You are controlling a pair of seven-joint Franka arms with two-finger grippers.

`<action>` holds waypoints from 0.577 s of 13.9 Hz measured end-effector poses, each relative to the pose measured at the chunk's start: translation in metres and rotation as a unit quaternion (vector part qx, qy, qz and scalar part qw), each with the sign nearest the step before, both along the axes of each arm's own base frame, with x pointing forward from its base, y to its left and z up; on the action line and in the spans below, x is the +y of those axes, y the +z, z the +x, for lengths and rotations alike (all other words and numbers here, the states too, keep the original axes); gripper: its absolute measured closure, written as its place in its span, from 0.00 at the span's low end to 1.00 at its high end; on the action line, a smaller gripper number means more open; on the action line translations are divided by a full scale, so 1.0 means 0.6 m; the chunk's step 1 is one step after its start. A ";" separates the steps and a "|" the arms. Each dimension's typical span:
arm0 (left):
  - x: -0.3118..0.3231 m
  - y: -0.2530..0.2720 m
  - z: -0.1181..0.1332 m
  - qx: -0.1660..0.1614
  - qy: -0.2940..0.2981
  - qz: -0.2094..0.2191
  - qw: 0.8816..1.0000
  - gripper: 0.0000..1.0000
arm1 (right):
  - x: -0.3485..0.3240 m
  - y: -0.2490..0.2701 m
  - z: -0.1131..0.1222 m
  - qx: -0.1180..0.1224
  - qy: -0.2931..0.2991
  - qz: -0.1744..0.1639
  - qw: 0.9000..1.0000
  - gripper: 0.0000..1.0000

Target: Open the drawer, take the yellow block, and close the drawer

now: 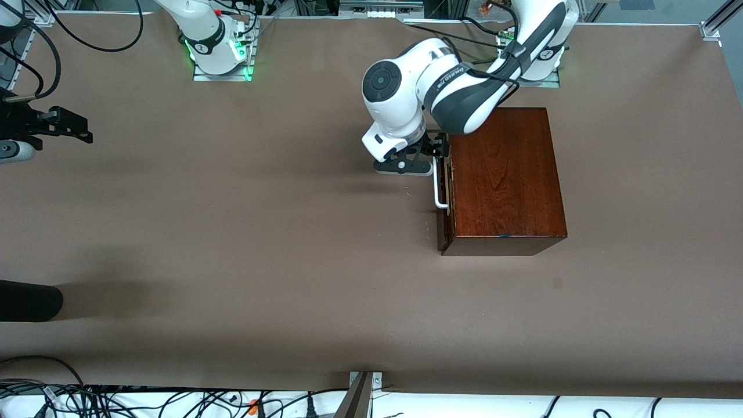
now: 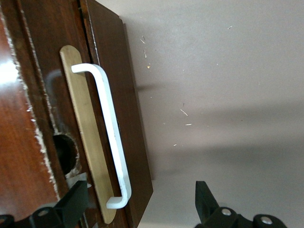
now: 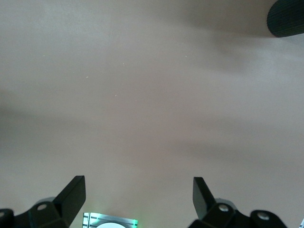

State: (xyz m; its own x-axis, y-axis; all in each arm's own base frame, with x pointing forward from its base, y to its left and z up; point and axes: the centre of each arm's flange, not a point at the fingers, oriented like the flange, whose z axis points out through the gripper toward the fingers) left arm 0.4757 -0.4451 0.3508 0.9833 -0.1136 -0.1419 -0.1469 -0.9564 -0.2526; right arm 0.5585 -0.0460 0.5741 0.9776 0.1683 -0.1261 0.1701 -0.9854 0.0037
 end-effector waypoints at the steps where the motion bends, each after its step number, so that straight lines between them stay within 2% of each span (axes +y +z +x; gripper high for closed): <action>1: 0.001 -0.009 0.003 -0.001 -0.003 0.005 1.000 0.00 | 0.000 0.000 0.000 0.000 0.000 0.000 1.000 0.00; 8: 0.009 -0.065 0.015 0.008 -0.007 0.018 1.000 0.00 | 0.000 0.000 0.000 0.000 0.000 0.000 1.000 0.00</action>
